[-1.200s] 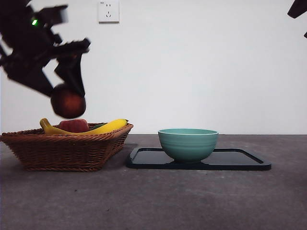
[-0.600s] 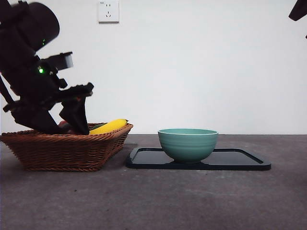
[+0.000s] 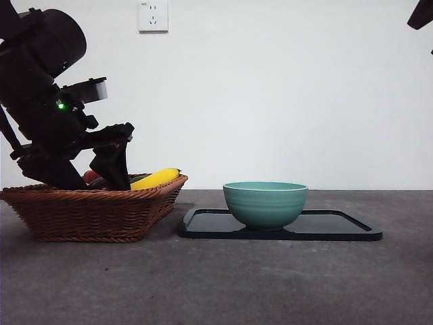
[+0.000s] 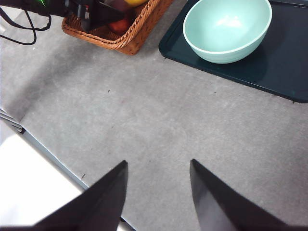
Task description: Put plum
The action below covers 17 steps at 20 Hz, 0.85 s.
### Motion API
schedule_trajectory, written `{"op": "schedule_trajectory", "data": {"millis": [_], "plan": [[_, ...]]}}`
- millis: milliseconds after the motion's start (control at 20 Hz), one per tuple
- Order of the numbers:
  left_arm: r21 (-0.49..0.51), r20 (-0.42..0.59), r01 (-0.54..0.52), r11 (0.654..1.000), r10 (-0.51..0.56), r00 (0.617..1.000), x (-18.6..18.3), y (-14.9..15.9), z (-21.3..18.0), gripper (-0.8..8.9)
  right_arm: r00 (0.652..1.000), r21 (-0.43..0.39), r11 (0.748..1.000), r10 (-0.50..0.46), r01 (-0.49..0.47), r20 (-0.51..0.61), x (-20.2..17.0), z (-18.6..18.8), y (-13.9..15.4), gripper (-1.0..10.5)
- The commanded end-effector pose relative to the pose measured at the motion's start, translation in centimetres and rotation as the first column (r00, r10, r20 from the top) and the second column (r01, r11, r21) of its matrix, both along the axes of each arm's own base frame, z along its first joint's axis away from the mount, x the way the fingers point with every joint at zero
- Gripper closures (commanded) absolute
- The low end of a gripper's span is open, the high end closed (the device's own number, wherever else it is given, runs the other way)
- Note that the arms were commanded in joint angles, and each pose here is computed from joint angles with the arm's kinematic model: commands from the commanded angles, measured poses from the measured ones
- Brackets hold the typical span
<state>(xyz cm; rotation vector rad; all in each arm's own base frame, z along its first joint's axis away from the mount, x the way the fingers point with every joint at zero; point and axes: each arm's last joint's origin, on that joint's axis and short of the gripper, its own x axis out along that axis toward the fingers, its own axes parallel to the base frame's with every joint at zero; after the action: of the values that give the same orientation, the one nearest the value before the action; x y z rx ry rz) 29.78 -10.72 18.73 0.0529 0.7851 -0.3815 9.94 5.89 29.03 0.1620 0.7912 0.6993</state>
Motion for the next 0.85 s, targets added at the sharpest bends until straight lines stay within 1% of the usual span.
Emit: {"op": "schedule_trajectory", "data": {"millis": [50,300,650,850], "plan": [[0.007,-0.006,0.015,1.0,-0.015,1.0,0.2,-0.2,-0.4,4.33,1.0,0.002,1.0,0.008,-0.008,0.012,0.1,0.2,0.1,7.4],[-0.009,0.031,0.013,1.0,-0.012,0.999,0.3,-0.2,0.7,4.3,1.0,0.002,1.0,0.008,-0.008,0.011,0.1,0.2,0.1,7.4],[-0.048,0.127,0.017,0.999,-0.011,0.992,-1.3,0.2,4.4,4.31,1.0,0.001,1.0,0.008,-0.008,0.013,0.1,0.2,0.1,7.4],[-0.121,0.131,0.128,0.984,-0.112,0.985,-4.1,0.4,7.3,4.32,1.0,0.003,1.0,0.008,-0.008,0.015,0.1,0.2,0.1,7.4]]}}
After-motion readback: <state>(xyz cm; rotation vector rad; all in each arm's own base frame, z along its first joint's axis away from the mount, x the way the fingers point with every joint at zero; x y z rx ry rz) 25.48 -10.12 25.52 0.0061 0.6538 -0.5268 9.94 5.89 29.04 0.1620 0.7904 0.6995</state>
